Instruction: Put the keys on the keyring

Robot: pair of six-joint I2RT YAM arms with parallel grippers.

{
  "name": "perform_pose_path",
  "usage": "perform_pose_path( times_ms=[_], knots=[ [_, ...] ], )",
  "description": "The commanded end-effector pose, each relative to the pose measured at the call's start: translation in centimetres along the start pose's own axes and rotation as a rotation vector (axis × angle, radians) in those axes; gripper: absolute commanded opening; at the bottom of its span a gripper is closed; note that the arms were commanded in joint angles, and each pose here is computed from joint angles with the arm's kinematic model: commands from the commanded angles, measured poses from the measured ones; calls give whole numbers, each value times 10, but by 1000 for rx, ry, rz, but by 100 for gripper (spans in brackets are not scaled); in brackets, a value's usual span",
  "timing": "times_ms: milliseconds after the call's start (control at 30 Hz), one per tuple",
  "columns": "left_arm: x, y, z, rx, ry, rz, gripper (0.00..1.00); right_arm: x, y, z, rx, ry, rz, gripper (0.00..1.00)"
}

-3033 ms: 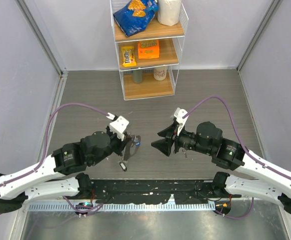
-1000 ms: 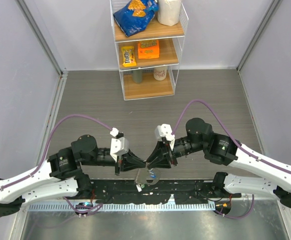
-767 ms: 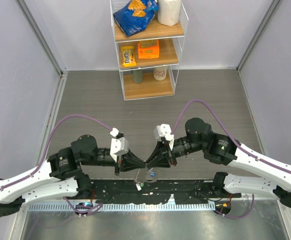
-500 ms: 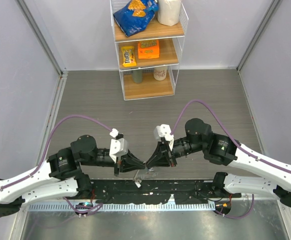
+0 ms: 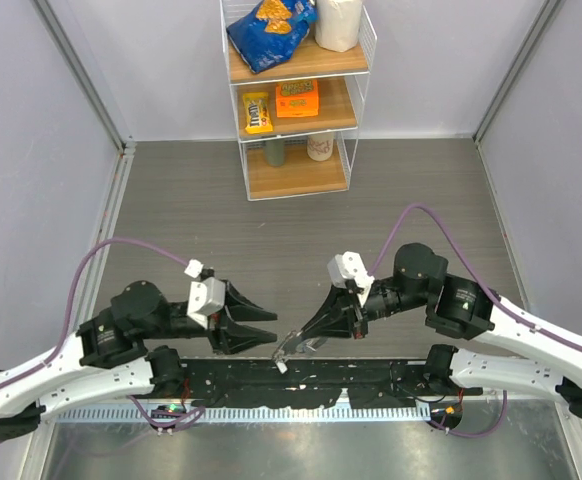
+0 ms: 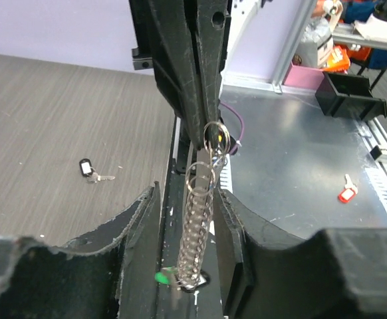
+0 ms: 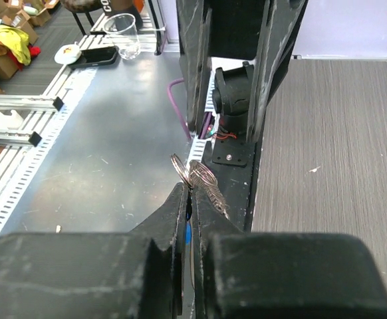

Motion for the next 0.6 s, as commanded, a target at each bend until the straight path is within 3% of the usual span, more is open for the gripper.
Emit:
perform_pose_path(
  times_ms=[0, 200, 567],
  knots=[
    [23, -12, 5, 58, 33, -117, 44, 20, -3, 18, 70, -46, -79, 5],
    [28, -14, 3, 52, 47, -139, 44, 20, -2, 27, 135, -45, -78, 5],
    [33, -9, -24, -134, 100, -197, 45, 21, -5, 63, 380, -26, -41, 5]
  ],
)
Point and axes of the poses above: each gripper's point midway between its finger pads, its own y axis out along the fingers, its own z axis along the line the jaws close on, x = y × z, the point moved 1 cm from there along -y, back along the fingers, and after that the axes turned 8 degrees about y, right-handed, at the moved point
